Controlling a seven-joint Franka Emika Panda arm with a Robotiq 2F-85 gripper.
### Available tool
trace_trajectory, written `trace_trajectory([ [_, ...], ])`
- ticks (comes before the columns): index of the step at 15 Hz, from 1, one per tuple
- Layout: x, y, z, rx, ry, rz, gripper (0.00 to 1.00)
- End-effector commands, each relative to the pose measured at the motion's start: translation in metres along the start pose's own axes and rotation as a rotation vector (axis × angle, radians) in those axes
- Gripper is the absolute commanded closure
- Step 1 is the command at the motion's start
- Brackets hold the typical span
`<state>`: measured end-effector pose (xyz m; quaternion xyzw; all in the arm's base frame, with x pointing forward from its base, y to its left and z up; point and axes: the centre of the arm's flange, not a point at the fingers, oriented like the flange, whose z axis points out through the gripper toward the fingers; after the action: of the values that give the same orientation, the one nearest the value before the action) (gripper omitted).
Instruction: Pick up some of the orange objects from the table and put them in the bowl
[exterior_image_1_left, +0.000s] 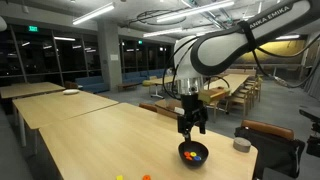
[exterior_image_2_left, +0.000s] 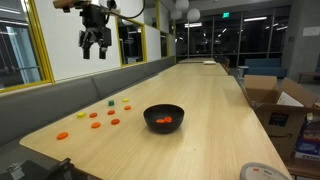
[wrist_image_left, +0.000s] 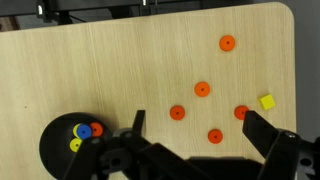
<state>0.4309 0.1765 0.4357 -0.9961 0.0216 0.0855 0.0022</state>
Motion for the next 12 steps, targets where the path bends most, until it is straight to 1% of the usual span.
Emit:
trace_trajectory([
  [1, 0.000, 0.000, -0.002, 0.001, 0.003, 0.000, 0.00],
  [7, 0.001, 0.001, -0.003, 0.009, 0.012, -0.007, 0.00],
  [10, 0.004, 0.014, 0.030, 0.015, 0.051, 0.010, 0.00],
  [12, 0.012, 0.018, 0.064, 0.038, 0.092, 0.046, 0.00],
])
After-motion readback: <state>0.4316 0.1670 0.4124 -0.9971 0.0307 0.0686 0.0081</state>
